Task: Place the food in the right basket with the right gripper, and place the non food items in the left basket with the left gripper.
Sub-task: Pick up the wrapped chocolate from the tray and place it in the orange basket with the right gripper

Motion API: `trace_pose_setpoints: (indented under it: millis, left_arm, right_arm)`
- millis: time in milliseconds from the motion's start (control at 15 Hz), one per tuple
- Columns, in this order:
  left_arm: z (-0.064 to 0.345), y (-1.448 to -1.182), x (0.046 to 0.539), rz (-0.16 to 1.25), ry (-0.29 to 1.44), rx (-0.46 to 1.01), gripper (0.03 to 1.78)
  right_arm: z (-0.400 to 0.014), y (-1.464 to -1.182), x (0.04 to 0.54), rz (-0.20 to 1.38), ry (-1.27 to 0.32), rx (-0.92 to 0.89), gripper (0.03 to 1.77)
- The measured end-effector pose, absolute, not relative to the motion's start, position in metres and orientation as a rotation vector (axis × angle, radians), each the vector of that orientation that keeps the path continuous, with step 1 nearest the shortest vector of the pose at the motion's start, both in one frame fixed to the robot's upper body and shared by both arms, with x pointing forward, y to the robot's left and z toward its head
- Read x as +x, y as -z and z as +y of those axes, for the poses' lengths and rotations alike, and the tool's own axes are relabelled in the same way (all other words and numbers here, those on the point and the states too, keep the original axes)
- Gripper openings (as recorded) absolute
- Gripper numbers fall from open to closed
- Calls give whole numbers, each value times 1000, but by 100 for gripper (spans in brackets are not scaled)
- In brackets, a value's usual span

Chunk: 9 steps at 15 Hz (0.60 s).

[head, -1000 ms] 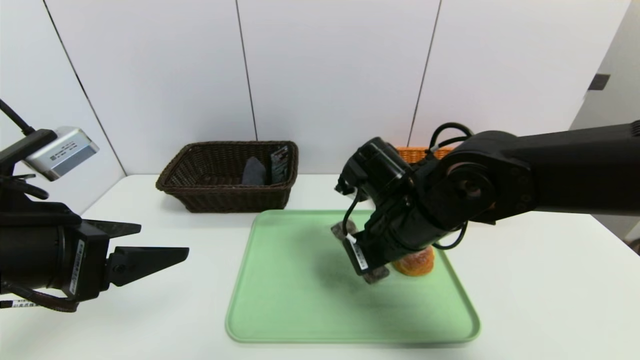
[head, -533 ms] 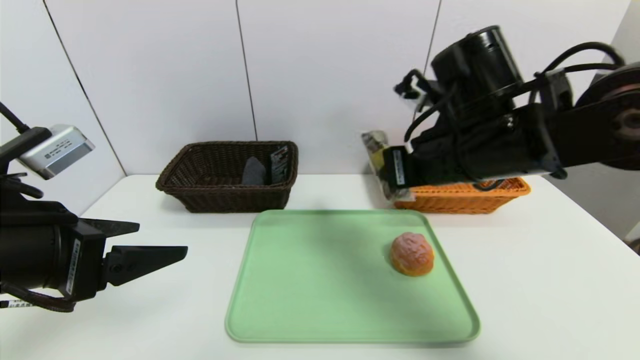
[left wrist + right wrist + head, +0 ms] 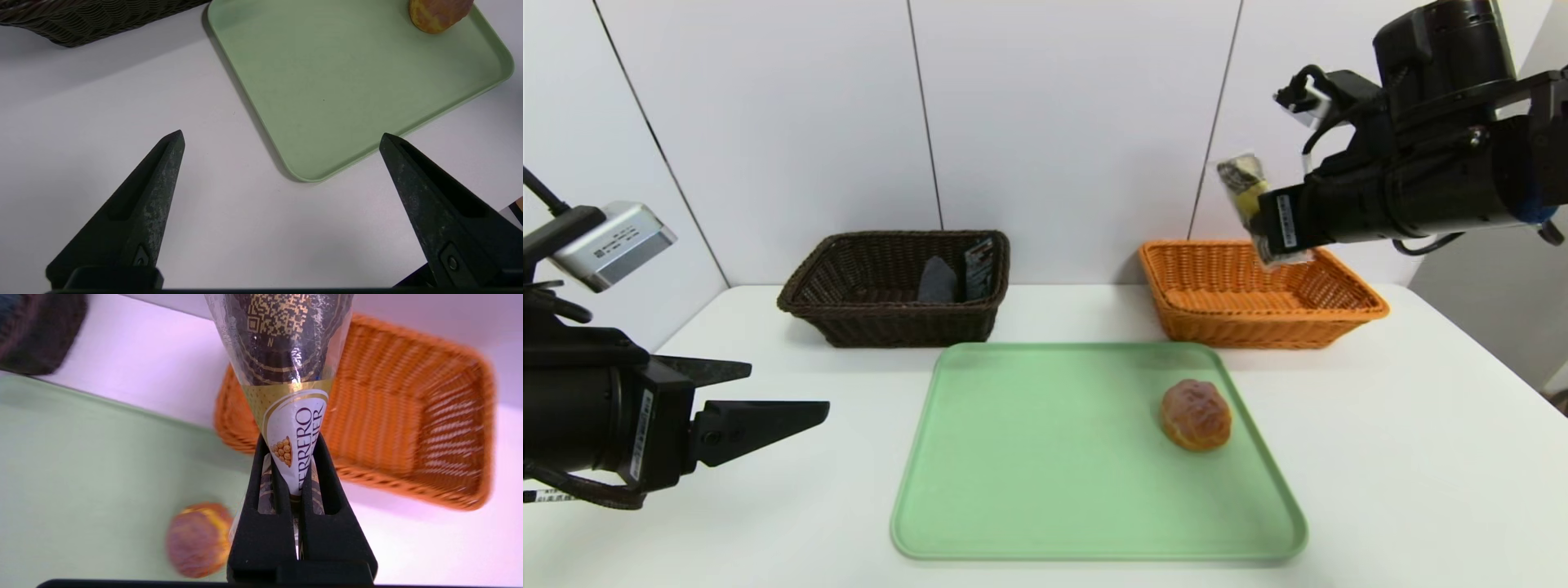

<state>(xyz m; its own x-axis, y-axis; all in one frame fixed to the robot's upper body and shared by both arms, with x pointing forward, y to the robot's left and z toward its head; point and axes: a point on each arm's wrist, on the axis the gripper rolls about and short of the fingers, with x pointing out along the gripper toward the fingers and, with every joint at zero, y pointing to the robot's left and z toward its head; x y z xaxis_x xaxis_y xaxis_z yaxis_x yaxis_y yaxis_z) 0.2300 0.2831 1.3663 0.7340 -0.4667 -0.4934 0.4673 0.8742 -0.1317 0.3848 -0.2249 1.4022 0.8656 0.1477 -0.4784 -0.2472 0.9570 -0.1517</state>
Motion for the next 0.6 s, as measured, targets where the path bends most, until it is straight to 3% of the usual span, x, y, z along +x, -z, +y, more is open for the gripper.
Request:
trace_pose_setpoints:
  millis: [267, 600]
  left_arm:
    - [283, -1366, 230, 544, 512, 0, 169]
    - [283, -1365, 230, 549, 510, -1, 169]
  right_arm:
    - [-249, -1391, 413, 456, -185, -500, 10]
    - [-274, -1354, 454, 529, -199, -818, 10]
